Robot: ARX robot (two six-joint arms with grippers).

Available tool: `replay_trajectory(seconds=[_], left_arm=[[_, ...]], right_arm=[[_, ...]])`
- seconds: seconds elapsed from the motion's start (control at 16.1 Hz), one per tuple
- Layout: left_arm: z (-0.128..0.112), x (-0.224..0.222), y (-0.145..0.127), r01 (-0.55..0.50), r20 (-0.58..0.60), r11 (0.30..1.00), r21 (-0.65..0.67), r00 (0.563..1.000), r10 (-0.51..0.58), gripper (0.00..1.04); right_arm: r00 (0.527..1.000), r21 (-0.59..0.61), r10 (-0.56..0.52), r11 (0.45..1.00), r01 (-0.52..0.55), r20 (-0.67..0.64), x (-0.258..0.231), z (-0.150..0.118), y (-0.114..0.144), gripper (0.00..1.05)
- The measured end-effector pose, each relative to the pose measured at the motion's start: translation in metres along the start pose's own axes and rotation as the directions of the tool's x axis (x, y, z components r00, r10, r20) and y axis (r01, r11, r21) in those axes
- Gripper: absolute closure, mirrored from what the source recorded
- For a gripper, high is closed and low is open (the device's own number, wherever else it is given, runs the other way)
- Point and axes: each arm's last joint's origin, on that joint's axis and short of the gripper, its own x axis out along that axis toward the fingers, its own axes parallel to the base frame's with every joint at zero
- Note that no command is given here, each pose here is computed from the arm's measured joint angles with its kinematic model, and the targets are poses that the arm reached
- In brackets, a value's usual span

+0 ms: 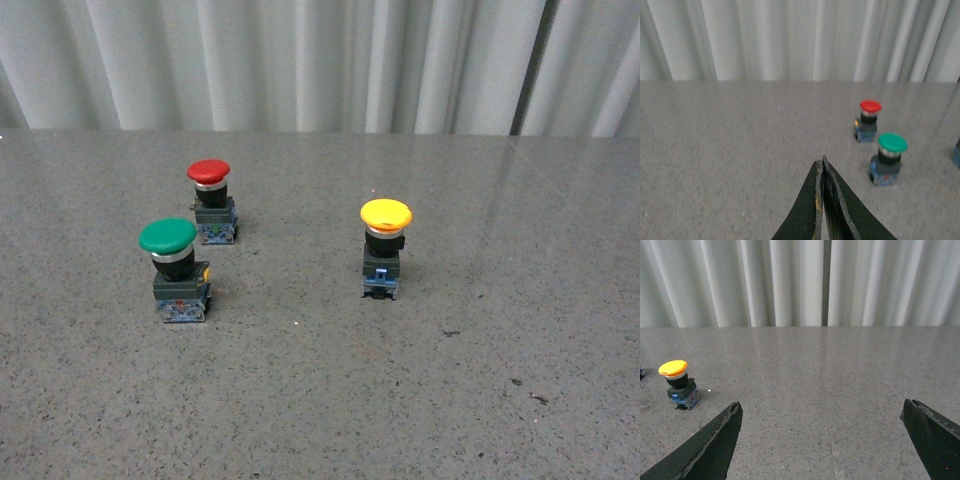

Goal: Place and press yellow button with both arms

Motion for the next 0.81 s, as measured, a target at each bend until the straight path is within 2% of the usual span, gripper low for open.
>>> replay_trajectory(seconds=[0.06,0.12,0.19,0.44,0.56,0.81], left_arm=[[-0.009,-0.006,0.008,-0.021,-0.02,1.0,-0.001,1.0,0.02,1.03],[-0.008,-0.008,0.01,-0.047,0.018,0.999,-0.005,0.999,0.047,1.03],[-0.008,-0.008,0.009,-0.019,0.02,1.0,-0.003,1.0,0.02,1.03],[-0.014,-0.008,0.008,-0.017,0.017,1.0,-0.003,1.0,0.017,1.03],[-0.025,-0.007,0.008,-0.021,0.006,1.0,-0.004,1.0,0.021,1.03],[-0.024,-0.008,0.008,-0.018,0.017,1.0,-0.004,1.0,0.018,1.03]], right_arm=[[1.0,0.0,0.0,1.0,0.0,0.0,0.0,0.0,0.0,0.06],[1.0,0.0,0.0,1.0,0.0,0.0,0.0,0.0,0.0,0.06],[1.0,0.0,0.0,1.0,0.0,0.001,0.0,0.0,0.0,0.06],[1.0,0.0,0.0,1.0,0.0,0.0,0.0,0.0,0.0,0.06],[1.0,0.0,-0.001,1.0,0.001,-0.001,0.0,0.0,0.0,0.06],[1.0,0.0,0.0,1.0,0.0,0.0,0.0,0.0,0.0,0.06]])
